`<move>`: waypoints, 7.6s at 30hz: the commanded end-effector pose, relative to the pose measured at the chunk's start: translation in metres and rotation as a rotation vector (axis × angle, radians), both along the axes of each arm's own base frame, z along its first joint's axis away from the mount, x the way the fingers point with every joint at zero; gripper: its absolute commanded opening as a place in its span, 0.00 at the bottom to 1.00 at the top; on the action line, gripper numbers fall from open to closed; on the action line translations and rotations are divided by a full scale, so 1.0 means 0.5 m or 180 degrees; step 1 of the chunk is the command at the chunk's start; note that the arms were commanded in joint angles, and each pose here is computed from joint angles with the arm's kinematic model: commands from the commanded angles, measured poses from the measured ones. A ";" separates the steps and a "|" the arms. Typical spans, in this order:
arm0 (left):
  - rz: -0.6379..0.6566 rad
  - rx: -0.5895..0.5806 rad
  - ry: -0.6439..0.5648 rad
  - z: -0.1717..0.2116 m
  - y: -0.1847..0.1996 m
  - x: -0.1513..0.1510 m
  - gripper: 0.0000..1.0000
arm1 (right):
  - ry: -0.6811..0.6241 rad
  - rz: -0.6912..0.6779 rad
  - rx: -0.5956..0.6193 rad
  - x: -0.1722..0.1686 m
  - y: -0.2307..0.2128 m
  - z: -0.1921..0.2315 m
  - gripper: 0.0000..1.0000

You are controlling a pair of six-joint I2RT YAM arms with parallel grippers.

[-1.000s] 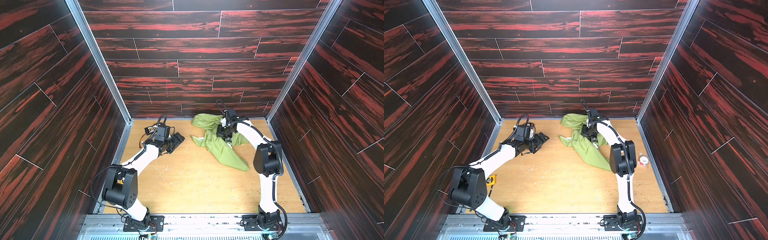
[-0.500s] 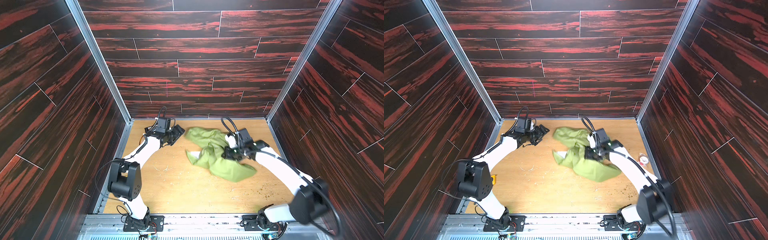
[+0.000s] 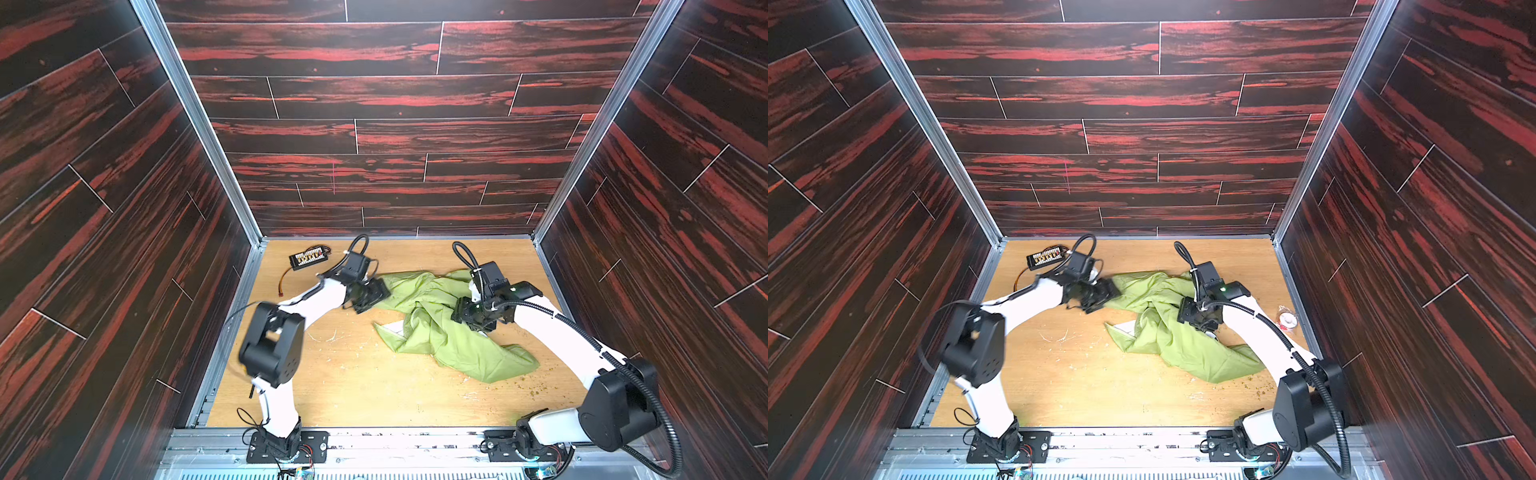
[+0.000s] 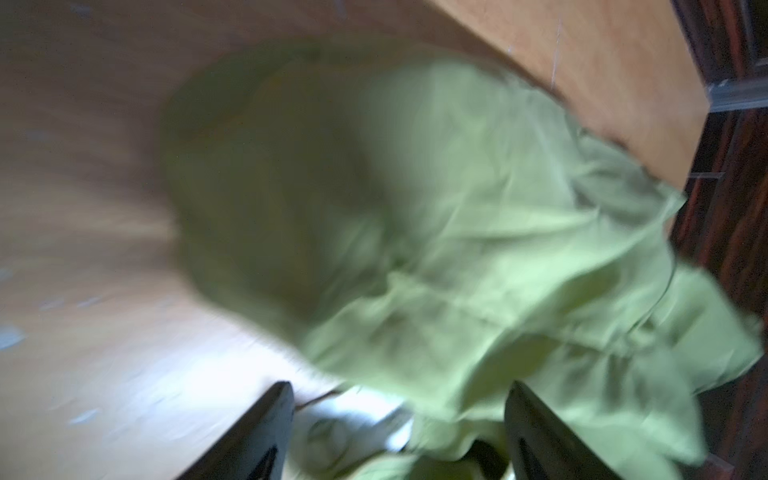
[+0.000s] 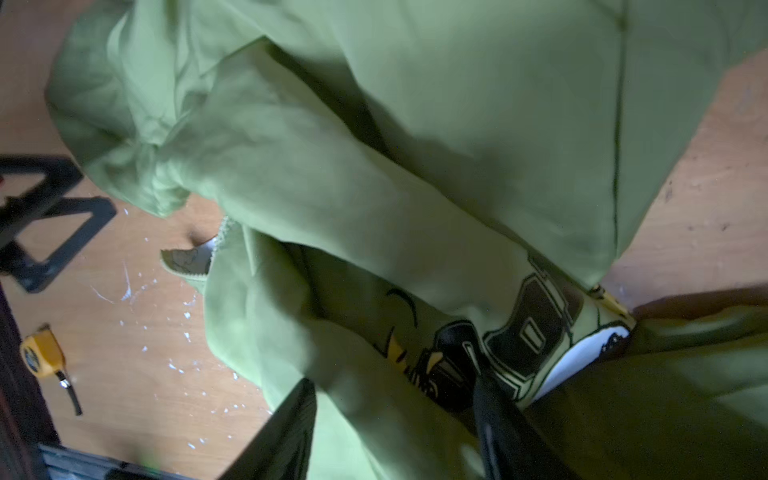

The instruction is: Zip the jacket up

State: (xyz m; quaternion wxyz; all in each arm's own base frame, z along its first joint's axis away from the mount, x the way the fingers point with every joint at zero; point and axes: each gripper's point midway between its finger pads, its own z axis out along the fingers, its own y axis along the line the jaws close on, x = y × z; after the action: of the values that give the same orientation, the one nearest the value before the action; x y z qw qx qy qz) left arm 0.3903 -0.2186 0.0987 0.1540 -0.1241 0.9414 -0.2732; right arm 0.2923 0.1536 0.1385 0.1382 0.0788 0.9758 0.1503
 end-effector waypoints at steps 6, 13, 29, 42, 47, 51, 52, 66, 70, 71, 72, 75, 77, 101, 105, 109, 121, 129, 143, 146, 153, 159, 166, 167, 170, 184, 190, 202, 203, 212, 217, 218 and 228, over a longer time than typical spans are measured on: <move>-0.0843 0.0884 -0.0873 0.058 0.032 -0.056 0.87 | 0.0272 -0.0098 -0.0165 -0.031 -0.022 0.002 0.69; -0.1737 0.1797 -0.1159 0.004 -0.061 -0.031 0.87 | 0.0440 -0.0041 -0.0126 -0.088 -0.032 -0.010 0.72; -0.2027 0.2547 -0.0935 -0.086 -0.156 0.080 0.45 | 0.0614 0.0127 -0.0085 -0.095 -0.019 -0.061 0.55; -0.0890 0.1762 -0.1589 0.285 -0.069 0.206 0.00 | -0.0353 -0.0259 0.0262 0.101 -0.086 0.155 0.00; -0.0625 0.1307 -0.1880 0.462 -0.040 0.200 0.00 | -0.0911 -0.0376 0.0496 0.171 -0.118 0.306 0.00; -0.0429 0.0729 -0.2128 0.585 -0.034 0.180 0.00 | -0.1329 -0.0399 0.0714 0.209 -0.129 0.430 0.00; -0.0374 0.0575 -0.2200 0.618 -0.033 0.173 0.00 | -0.1449 -0.0399 0.0780 0.215 -0.132 0.465 0.00; -0.0447 -0.1075 -0.2798 0.919 -0.053 -0.007 0.00 | -0.2783 0.0074 0.1538 0.128 -0.105 0.827 0.00; -0.0685 -0.1443 -0.2774 0.960 -0.072 -0.071 0.00 | -0.3145 0.0074 0.1708 0.084 -0.120 0.906 0.00; -0.0714 -0.1523 -0.2844 0.985 -0.068 -0.096 0.00 | -0.3228 0.0091 0.1740 0.073 -0.120 0.923 0.00; -0.0738 -0.1622 -0.2905 1.010 -0.064 -0.119 0.00 | -0.3321 0.0110 0.1774 0.062 -0.120 0.941 0.00; -0.0778 -0.1916 -0.3024 1.063 -0.064 -0.161 0.00 | -0.3542 0.0117 0.1861 0.040 -0.122 0.985 0.00; -0.0799 -0.2009 -0.3001 1.070 -0.074 -0.175 0.00 | -0.3545 0.0094 0.1941 0.048 -0.122 0.991 0.00; 0.1777 0.0301 -0.1507 0.432 0.264 0.188 0.00 | -0.0505 -0.0160 0.1276 0.410 0.068 0.312 0.33; 0.1810 0.0479 -0.1275 0.369 0.291 0.219 0.00 | -0.0592 -0.0139 0.0952 0.405 0.042 0.323 0.57; 0.1673 0.0453 -0.1138 0.329 0.277 0.243 0.00 | -0.0543 -0.0184 0.0529 0.378 -0.013 0.306 0.62; 0.1431 0.0221 -0.0960 0.284 0.237 0.236 0.00 | 0.0149 -0.0960 0.1323 0.313 -0.144 0.061 0.65; 0.1362 0.0155 -0.0867 0.266 0.226 0.228 0.00 | 0.0364 -0.1289 0.1723 0.372 -0.133 -0.028 0.67; 0.1265 0.0112 -0.0838 0.269 0.215 0.228 0.00 | 0.0805 -0.1791 0.1809 0.433 -0.135 -0.179 0.69; 0.1240 0.0102 -0.0843 0.275 0.213 0.226 0.00 | 0.0798 -0.1799 0.1880 0.454 -0.131 -0.191 0.67; 0.1138 0.0087 -0.0979 0.314 0.209 0.221 0.00 | 0.0430 -0.1652 0.1943 0.481 -0.144 -0.105 0.07; 0.1078 0.0034 -0.1144 0.354 0.205 0.224 0.00 | -0.0064 -0.1617 0.1756 0.418 -0.217 0.059 0.00; 0.1095 -0.0038 -0.1395 0.400 0.204 0.247 0.00 | -0.0525 -0.1540 0.1454 0.304 -0.286 0.224 0.00; 0.1114 -0.0064 -0.1451 0.410 0.203 0.257 0.00 | -0.0526 -0.1474 0.1435 0.284 -0.279 0.237 0.00; 0.1202 -0.0166 -0.1567 0.430 0.199 0.292 0.00 | -0.0470 -0.1364 0.1343 0.216 -0.264 0.250 0.00; 0.1717 -0.0449 -0.1488 0.362 0.143 0.503 0.00 | 0.0169 -0.1341 0.0877 -0.080 -0.194 0.182 0.00; 0.1668 -0.0526 -0.1202 0.282 0.091 0.539 0.30 | 0.0642 -0.1002 0.1154 -0.124 -0.122 0.108 0.27; 0.1478 -0.0110 -0.1170 0.350 0.115 0.409 0.64 | 0.0385 -0.0695 0.0759 -0.019 -0.137 0.091 0.67; 0.1432 -0.0098 -0.1103 0.349 0.113 0.388 0.64 | 0.0386 -0.0657 0.0769 0.000 -0.134 0.077 0.67; 0.1122 -0.0235 -0.0553 0.232 0.039 0.235 0.65 | 0.0678 -0.0420 0.0625 0.075 -0.126 -0.053 0.67; 0.1100 -0.0442 -0.0328 0.172 -0.019 0.216 0.64 | 0.0818 -0.0371 0.0488 0.039 -0.136 -0.097 0.67; 0.1083 -0.0438 -0.0294 0.164 -0.027 0.215 0.64 | 0.0845 -0.0370 0.0472 0.031 -0.138 -0.105 0.67; 0.1151 -0.0282 -0.0189 0.080 -0.046 0.256 0.63 | 0.0949 -0.0406 0.0392 -0.014 -0.148 -0.147 0.68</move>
State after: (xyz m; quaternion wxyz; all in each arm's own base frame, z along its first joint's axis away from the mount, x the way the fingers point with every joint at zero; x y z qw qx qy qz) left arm 0.4981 -0.2462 0.1267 0.1920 -0.2806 0.8967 -0.2835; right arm 0.2868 0.0795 0.0605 -0.0178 0.1813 0.9651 0.1879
